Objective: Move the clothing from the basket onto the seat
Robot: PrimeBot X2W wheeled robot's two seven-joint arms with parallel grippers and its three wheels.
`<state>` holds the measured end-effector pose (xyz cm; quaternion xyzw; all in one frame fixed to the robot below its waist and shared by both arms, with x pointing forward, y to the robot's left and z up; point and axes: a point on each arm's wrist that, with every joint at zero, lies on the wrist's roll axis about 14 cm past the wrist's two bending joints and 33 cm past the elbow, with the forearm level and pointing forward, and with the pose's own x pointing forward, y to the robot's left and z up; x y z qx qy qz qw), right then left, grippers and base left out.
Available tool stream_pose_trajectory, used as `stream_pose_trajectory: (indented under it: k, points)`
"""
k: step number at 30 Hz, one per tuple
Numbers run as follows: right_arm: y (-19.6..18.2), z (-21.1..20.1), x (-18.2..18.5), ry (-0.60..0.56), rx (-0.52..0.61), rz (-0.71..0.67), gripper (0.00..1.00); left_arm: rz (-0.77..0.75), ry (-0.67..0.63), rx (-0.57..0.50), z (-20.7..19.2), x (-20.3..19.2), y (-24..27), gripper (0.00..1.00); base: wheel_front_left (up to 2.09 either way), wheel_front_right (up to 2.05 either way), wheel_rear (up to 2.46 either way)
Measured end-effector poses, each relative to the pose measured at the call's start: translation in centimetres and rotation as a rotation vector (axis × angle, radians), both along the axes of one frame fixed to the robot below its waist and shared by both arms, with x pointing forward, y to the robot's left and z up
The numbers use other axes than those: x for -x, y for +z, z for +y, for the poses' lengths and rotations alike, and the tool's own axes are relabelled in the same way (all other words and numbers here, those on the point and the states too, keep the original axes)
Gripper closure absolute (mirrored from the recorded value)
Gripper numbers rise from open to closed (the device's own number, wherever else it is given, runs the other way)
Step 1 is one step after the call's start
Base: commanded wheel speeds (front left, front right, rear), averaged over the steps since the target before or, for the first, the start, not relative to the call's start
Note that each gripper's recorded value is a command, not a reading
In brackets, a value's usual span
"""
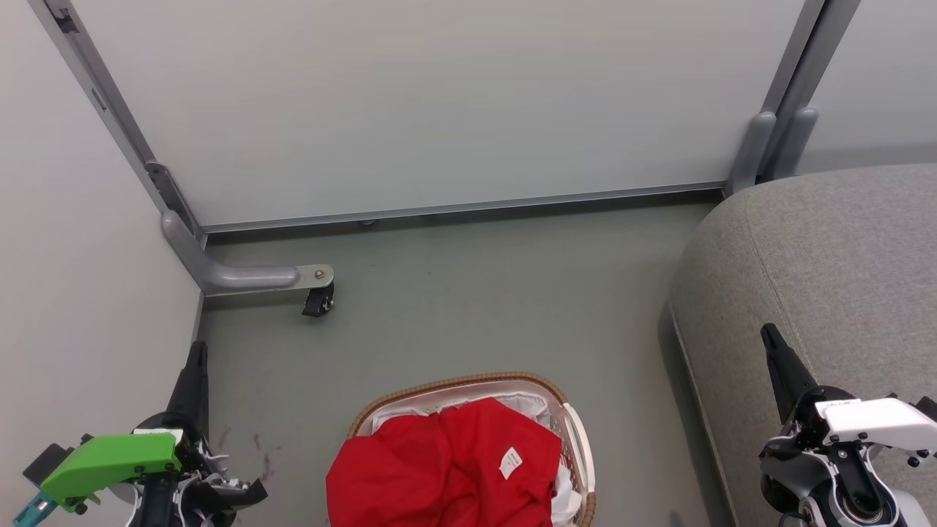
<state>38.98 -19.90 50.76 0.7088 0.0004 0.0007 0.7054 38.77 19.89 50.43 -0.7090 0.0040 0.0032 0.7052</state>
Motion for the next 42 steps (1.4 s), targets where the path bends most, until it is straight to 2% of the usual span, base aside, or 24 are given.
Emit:
stream_pose_trajectory:
  k: [22,23,24,25,26,27,33,42]
  points:
    - [-0.1,0.0,0.0,0.000,-0.001,0.004,1.00,0.004,0.000,0.001,0.0,0.0,-0.1,1.00,0.00,0.00,0.00]
    - [-0.5,0.1,0.1,0.000,-0.005,0.014,0.00,0.019,0.000,0.004,-0.1,0.2,-0.6,0.00,0.00,0.00,0.00]
    - [-0.9,0.2,0.3,0.001,-0.009,0.027,1.00,0.037,0.000,0.008,-0.1,0.4,-1.2,1.00,0.00,0.00,0.00]
    - [-1.3,0.3,0.4,0.001,-0.012,0.040,0.00,0.052,0.000,0.011,-0.2,0.7,-1.7,0.00,0.00,0.00,0.00]
    - [-1.9,0.4,0.6,0.001,-0.016,0.055,1.00,0.071,0.001,0.013,-0.2,1.0,-2.3,1.00,0.00,0.00,0.00]
    - [-2.3,0.4,0.8,0.000,-0.019,0.069,0.00,0.089,0.001,0.015,-0.3,1.2,-3.0,0.00,0.00,0.00,0.00]
    - [-2.5,0.5,0.9,-0.002,0.019,0.078,0.00,0.111,0.011,-0.010,-0.3,1.4,-3.6,0.00,0.00,0.00,0.00]
    - [-2.0,0.3,0.4,-0.004,0.202,0.069,0.00,0.129,0.009,-0.200,0.1,1.3,-3.9,0.00,0.00,0.00,0.00]
